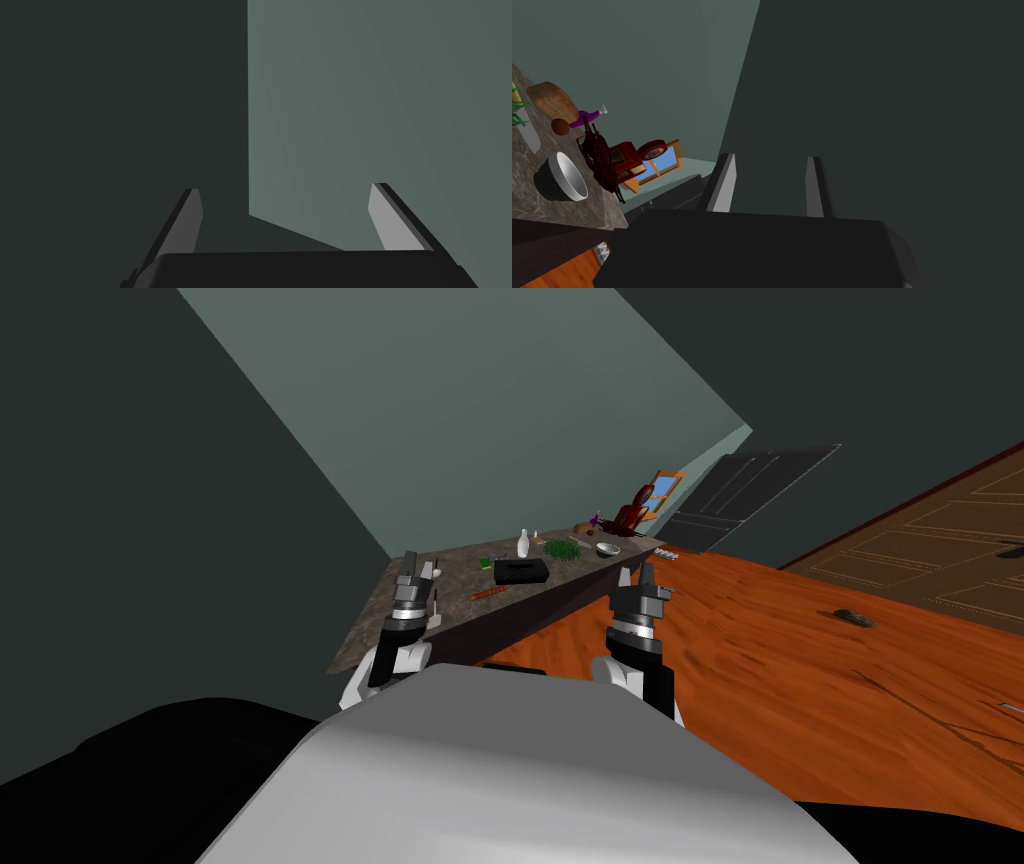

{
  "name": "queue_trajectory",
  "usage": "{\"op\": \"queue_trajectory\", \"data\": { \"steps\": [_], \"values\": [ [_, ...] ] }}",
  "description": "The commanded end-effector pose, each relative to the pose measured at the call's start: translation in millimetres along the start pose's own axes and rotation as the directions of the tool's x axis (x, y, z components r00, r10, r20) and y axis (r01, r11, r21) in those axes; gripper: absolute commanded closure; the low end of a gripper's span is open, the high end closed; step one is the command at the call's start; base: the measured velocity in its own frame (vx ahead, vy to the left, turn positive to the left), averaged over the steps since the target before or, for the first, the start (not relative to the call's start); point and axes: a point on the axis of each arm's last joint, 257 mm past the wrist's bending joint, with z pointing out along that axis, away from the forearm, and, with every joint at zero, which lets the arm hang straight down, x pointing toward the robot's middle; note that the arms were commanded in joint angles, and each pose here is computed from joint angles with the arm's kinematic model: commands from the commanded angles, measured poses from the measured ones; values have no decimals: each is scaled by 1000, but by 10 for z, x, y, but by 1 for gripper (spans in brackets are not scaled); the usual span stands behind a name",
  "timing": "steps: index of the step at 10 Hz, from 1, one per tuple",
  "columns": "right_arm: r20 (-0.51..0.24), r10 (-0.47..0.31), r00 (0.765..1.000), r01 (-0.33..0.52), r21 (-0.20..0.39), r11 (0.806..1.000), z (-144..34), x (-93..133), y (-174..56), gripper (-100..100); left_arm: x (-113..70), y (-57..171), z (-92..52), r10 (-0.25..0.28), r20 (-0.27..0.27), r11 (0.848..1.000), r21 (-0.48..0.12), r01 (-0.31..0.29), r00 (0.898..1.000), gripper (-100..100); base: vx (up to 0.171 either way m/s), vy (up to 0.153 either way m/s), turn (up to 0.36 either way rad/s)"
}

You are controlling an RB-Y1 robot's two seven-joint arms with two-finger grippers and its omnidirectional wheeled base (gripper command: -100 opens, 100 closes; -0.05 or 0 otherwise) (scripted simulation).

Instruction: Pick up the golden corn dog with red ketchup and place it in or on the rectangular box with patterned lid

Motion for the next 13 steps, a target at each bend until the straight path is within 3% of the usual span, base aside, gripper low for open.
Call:
{"op": "queue_trajectory", "data": {
  "steps": [1, 7, 13],
  "values": [
    [0, 0, 1000, 0, 0, 1000, 0, 0, 0, 0, -74, 208, -6, -15, -11, 998, -61, 14, 1000, -100, -34, -168, -10],
    [0, 0, 1000, 0, 0, 1000, 0, 0, 0, 0, -297, 724, -30, -44, -10, 975, -220, 40, 999, -100, -12, -101, -4],
    [0, 0, 1000, 0, 0, 1000, 0, 0, 0, 0, -589, 1262, -98, -69, 21, 919, -387, 72, 997, -100, 0, -92, -5]
  ]
}}
